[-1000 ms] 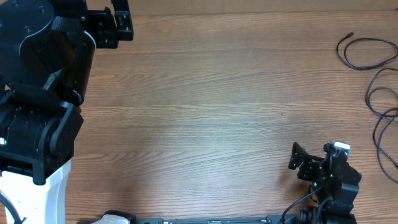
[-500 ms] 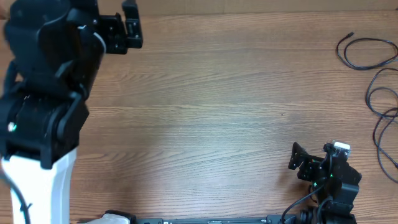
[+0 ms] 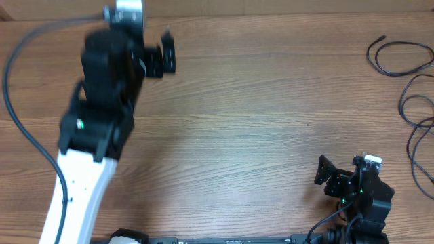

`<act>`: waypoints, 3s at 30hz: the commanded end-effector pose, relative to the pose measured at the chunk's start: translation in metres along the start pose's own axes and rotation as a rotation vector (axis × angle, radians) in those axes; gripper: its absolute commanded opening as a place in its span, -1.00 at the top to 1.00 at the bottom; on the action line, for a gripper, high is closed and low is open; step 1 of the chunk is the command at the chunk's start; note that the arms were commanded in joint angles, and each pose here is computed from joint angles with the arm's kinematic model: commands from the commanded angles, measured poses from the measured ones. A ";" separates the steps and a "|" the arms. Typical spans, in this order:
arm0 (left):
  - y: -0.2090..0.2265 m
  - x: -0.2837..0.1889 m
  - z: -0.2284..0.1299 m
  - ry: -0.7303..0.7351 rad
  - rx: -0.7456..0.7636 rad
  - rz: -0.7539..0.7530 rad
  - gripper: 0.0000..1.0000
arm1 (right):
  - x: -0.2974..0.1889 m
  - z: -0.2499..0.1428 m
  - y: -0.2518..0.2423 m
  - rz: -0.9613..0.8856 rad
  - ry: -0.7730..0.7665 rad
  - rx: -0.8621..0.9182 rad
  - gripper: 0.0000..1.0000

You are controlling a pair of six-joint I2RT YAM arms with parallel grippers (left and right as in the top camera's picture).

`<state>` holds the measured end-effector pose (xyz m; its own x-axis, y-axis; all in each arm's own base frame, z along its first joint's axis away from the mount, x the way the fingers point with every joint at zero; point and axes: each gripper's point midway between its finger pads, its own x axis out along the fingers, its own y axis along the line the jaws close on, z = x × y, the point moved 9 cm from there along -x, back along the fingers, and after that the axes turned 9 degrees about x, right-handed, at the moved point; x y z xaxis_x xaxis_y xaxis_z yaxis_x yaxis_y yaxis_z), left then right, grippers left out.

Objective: Untangle cables

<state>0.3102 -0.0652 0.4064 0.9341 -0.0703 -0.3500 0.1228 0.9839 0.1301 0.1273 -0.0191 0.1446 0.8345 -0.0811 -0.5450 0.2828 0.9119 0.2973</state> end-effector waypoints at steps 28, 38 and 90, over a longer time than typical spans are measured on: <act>0.006 -0.054 -0.284 -0.167 -0.094 0.050 -1.00 | -0.001 0.001 0.000 -0.004 -0.013 -0.003 -1.00; 0.011 -0.059 -0.292 -0.224 0.010 0.129 -1.00 | -0.001 0.001 0.000 -0.003 -0.013 -0.003 -1.00; 0.015 -0.063 -0.288 -0.270 -0.049 0.132 -1.00 | -0.001 0.001 0.000 -0.004 -0.013 -0.003 -1.00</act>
<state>0.1566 -0.0009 0.1633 0.9964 0.0050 -0.0848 0.0107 0.9828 0.1841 0.1273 -0.0192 0.1445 0.8345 -0.0815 -0.5450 0.2831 0.9119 0.2971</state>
